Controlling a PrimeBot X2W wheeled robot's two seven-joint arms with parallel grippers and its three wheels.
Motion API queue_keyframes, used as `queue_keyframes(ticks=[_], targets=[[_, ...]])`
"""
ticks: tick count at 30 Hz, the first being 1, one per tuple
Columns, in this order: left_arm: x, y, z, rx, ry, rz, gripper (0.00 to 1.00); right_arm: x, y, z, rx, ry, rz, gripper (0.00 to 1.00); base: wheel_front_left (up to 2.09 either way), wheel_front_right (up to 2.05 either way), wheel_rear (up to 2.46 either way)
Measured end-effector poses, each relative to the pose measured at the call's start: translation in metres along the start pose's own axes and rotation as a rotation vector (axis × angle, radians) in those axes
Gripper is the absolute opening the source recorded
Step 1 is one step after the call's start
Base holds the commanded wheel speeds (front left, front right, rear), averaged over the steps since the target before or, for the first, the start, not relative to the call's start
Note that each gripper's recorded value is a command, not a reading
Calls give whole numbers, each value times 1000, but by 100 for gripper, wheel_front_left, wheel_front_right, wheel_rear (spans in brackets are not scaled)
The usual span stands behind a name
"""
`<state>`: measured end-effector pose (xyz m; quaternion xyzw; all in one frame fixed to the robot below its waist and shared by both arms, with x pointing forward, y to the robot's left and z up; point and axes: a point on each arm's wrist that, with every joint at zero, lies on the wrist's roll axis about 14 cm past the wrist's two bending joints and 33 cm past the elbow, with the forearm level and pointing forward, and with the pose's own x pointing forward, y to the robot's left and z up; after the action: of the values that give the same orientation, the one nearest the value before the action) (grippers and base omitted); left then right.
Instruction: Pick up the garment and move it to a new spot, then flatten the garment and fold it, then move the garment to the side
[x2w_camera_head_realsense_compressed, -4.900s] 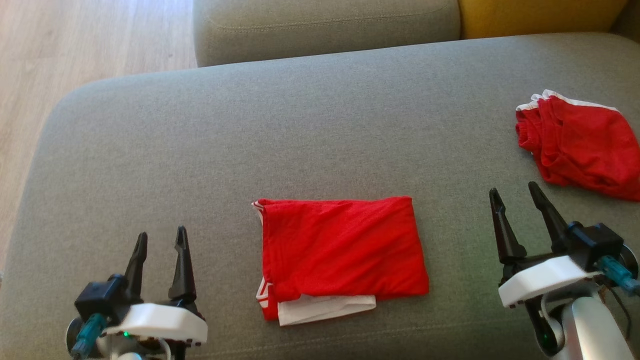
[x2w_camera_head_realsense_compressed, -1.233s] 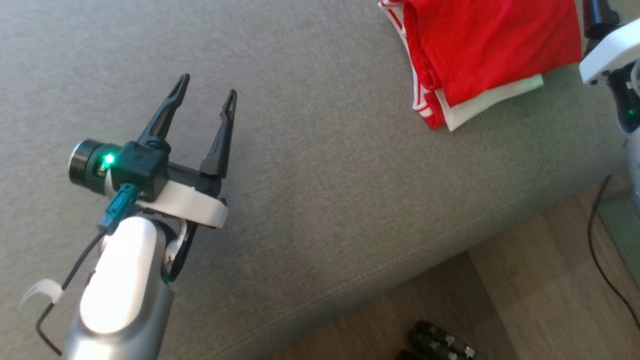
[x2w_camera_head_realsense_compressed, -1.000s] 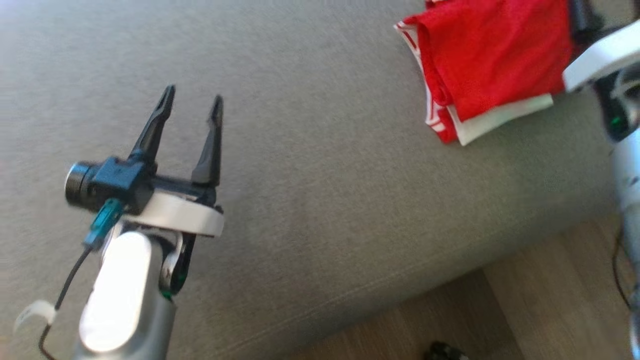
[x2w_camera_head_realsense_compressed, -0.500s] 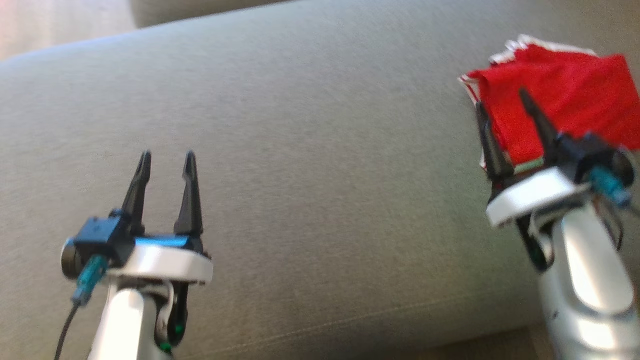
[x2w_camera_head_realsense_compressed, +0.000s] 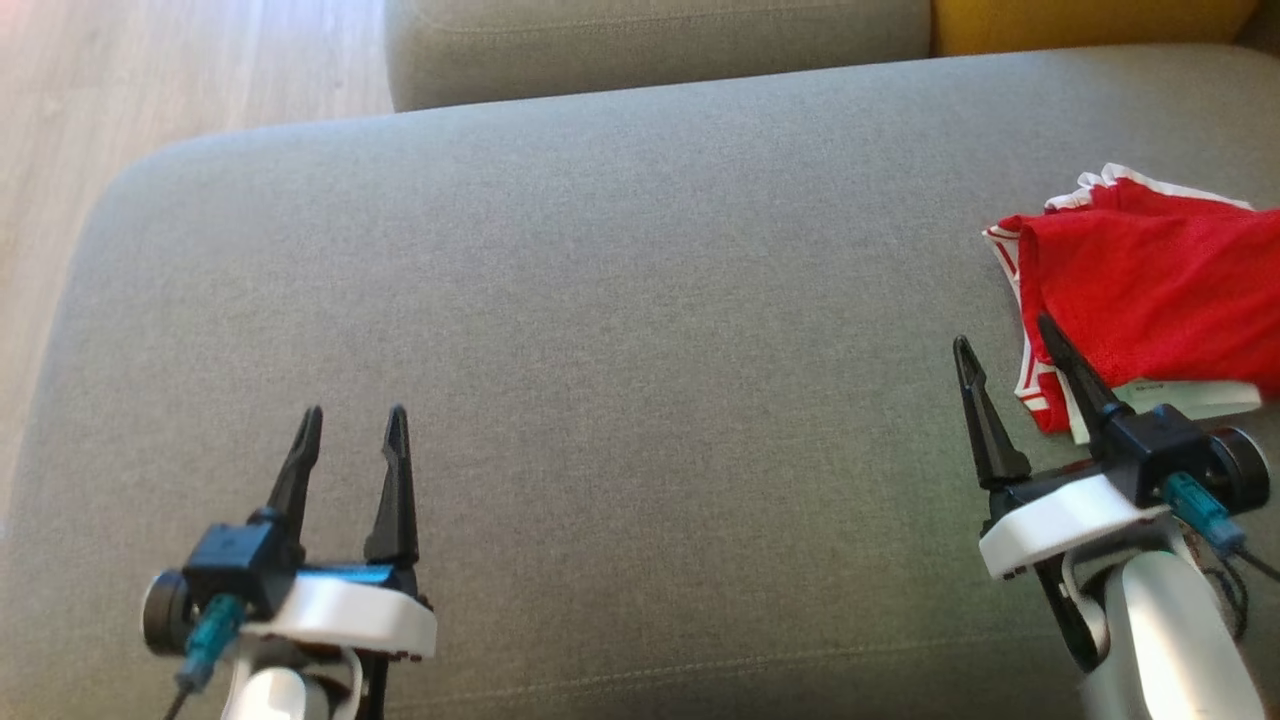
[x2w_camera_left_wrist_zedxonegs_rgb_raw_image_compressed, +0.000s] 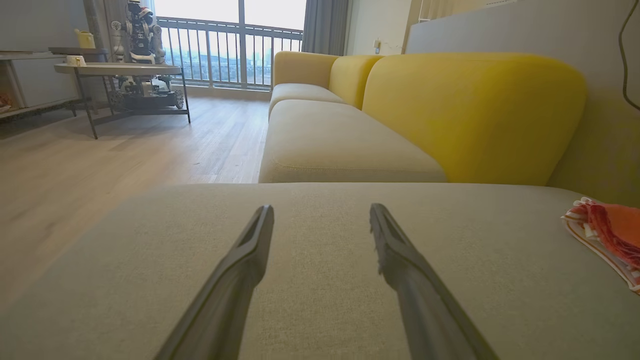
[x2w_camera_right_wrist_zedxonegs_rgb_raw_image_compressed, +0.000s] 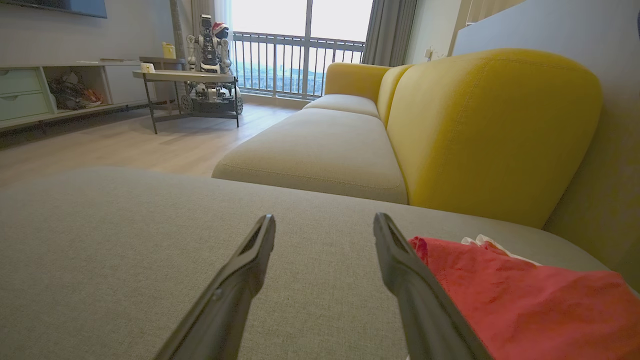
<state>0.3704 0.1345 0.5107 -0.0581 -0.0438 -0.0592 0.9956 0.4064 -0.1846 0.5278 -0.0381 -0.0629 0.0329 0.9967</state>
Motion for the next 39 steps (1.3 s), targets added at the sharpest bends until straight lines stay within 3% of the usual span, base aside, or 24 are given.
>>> queue_keyframes(ticks=[11,22,39], targets=[[-10,6,-1,12,6,49,100,-1,0,12,28,-36,-4,100,0,0,0],[-16,-3,-11,-4,39,4,100,-9,-4,9,32,-25,-19,100,0,0,0],[-13,0,-17,-94,57,17,100,-11,-9,4,28,-11,-32,100,0,0,0]])
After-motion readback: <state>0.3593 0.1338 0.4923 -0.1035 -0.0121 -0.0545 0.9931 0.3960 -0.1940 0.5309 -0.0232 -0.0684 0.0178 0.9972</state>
